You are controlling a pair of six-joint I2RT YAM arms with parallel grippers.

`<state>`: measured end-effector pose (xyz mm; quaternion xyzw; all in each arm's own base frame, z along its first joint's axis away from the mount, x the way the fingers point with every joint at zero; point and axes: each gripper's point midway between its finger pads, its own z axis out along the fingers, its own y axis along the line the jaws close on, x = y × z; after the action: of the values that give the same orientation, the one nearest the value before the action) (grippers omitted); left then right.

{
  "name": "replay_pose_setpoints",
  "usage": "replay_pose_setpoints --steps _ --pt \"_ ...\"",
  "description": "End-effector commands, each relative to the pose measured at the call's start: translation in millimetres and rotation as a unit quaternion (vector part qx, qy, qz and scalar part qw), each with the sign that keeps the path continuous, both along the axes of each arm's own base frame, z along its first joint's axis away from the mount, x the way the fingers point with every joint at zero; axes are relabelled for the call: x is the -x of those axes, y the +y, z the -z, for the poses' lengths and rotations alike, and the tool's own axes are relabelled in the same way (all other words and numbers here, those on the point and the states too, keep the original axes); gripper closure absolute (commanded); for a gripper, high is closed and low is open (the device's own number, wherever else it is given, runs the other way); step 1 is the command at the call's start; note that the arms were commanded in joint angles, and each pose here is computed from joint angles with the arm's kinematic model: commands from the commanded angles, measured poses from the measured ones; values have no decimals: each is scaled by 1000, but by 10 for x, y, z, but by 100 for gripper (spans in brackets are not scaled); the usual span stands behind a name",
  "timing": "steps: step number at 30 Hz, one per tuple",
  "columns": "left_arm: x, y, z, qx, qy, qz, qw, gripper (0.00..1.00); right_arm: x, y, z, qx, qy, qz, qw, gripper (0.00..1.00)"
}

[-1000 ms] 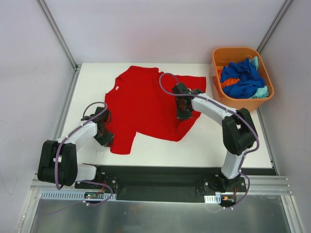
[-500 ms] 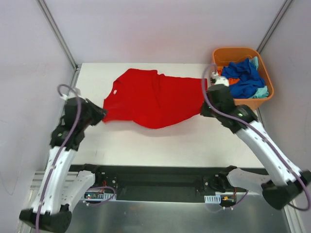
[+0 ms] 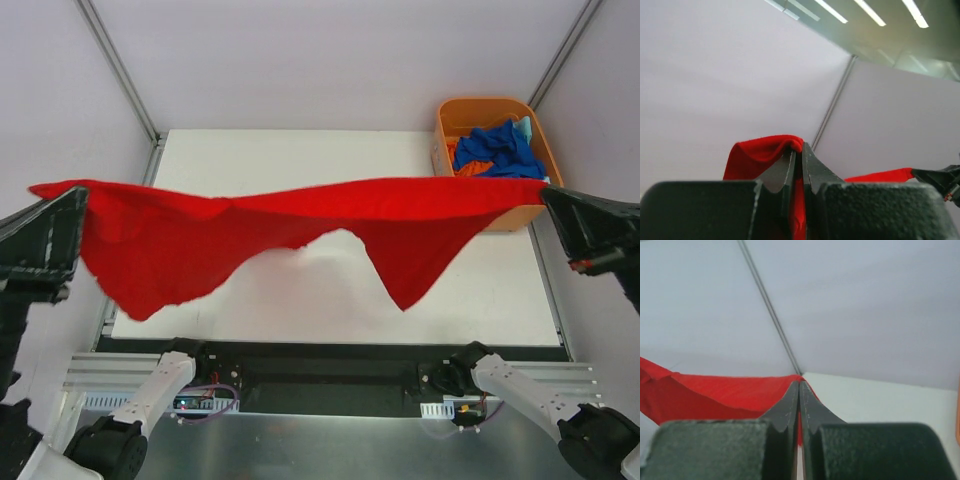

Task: Fold and stack the t-shirts
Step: Flatten out the tshirt

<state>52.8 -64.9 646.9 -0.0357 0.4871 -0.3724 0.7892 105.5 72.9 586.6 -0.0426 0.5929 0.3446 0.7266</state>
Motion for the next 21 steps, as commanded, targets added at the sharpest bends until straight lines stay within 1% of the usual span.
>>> replay_pose_setpoints --steps 1,4,5,6,7,8,9,10,12,13,15,16,18,19,20,21 --pt "186 -167 -329 -50 -59 38 996 100 267 89 -200 18 -47 -57 997 99" --pt "-38 -102 -392 -40 -49 11 998 100 203 12 -264 16 -56 -28 998 99" --pt "-134 -76 -385 -41 -42 -1 998 100 32 -52 -246 26 -48 13 998 99" --pt "-258 -9 -390 -33 -33 -24 999 100 -71 -70 -224 31 -41 32 998 99" --pt "-514 3 -343 -34 -11 -38 999 100 -190 -77 -192 40 -31 52 997 99" --pt "-688 27 -311 -36 3 -52 998 100 -445 -107 -125 58 -11 97 994 99" --pt "-869 80 -277 -33 19 -73 997 100 -583 -117 -97 68 -2 120 991 100" --pt "-1208 62 -189 -39 49 -82 995 100 -864 -104 1 86 25 158 983 99" --pt "-1574 82 -73 -48 80 -103 990 100 -1134 -92 34 113 32 197 973 99" --pt "-1926 120 34 -49 109 -126 985 100 -1380 -54 122 132 50 225 964 100" --pt "-2263 165 140 -63 132 -153 977 100 -1617 -46 102 141 49 248 957 100" --pt "-2547 168 210 -71 148 -166 972 100 -1838 69 189 155 59 241 956 100" --pt "-2805 170 244 -87 154 -176 968 100 -2080 12 135 145 54 256 954 99" --pt "-3004 145 235 -92 154 -177 968 100 -2275 139 190 156 54 236 958 100" --pt "-3087 168 208 -95 149 -183 967 100 -2394 107 175 154 49 241 957 99" --pt "-3151 170 154 -94 140 -183 968 100 -2445 117 12 137 26 240 961 99"
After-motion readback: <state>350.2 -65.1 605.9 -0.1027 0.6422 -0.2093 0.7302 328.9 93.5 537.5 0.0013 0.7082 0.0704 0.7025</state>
